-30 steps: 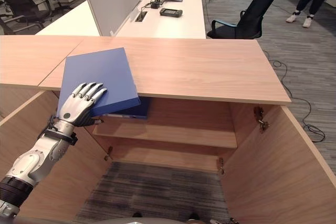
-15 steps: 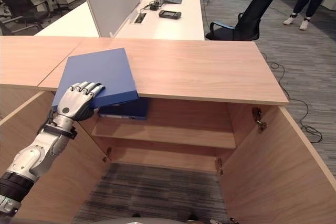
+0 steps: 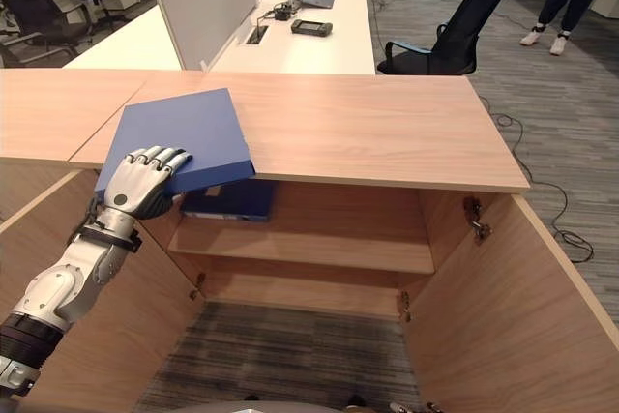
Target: Put the empty folder in the office cabinet
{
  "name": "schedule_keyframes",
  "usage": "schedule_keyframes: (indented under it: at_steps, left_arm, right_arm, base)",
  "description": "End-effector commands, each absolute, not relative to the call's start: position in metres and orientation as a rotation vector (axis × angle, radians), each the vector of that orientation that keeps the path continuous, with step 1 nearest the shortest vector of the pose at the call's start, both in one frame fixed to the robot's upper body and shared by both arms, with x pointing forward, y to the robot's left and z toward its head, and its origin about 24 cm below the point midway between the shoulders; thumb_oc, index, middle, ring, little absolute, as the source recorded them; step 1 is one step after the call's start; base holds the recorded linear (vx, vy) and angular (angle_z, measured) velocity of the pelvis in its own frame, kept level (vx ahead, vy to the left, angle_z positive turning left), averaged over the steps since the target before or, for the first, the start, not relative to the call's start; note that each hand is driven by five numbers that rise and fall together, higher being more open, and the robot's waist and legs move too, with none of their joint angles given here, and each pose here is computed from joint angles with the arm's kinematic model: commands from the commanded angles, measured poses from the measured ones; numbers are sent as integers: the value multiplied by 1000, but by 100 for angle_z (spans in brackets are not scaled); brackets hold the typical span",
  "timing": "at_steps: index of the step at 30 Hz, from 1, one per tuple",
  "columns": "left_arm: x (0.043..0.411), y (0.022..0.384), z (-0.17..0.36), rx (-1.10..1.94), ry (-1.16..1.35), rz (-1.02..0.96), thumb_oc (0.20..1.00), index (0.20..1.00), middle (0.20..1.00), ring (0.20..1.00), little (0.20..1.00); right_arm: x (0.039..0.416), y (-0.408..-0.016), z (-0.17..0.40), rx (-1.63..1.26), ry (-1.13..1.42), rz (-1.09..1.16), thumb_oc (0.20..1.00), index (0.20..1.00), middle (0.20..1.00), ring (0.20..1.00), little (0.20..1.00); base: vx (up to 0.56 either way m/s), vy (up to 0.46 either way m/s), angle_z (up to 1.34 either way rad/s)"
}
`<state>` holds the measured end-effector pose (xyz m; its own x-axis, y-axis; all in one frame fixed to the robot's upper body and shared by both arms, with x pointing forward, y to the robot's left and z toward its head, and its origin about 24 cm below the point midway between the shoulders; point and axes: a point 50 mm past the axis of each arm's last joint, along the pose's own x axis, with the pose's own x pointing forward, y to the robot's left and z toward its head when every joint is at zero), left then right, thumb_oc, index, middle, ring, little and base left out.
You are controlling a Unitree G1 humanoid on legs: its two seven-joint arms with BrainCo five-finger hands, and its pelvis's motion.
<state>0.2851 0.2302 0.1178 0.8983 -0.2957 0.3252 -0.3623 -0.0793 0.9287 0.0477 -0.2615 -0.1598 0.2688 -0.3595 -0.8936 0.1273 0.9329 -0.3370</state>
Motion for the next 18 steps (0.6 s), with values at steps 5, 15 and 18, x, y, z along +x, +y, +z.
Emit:
schedule_keyframes:
  at_steps: [5,15,18]
  left_arm:
    - [299,237,202,1621,-722,297,200,200,200,200,200]
    - [275,234,255,1123,-946,422,200,200,200,200,200]
    - [269,232,260,974,-978,411,200,200,200,200,200]
  right_arm:
    - [68,-260,-159,-194,1233,-338,1000,1000,1000,1000,1000]
    - [76,-255,-159,-146,1224,-343,1000,1000,1000,1000,1000]
    - [76,-254,-159,-135,1219,-338,1000,1000,1000,1000,1000]
  base:
    - [0,0,0]
    - [-6,-5,0]
    - [0,0,0]
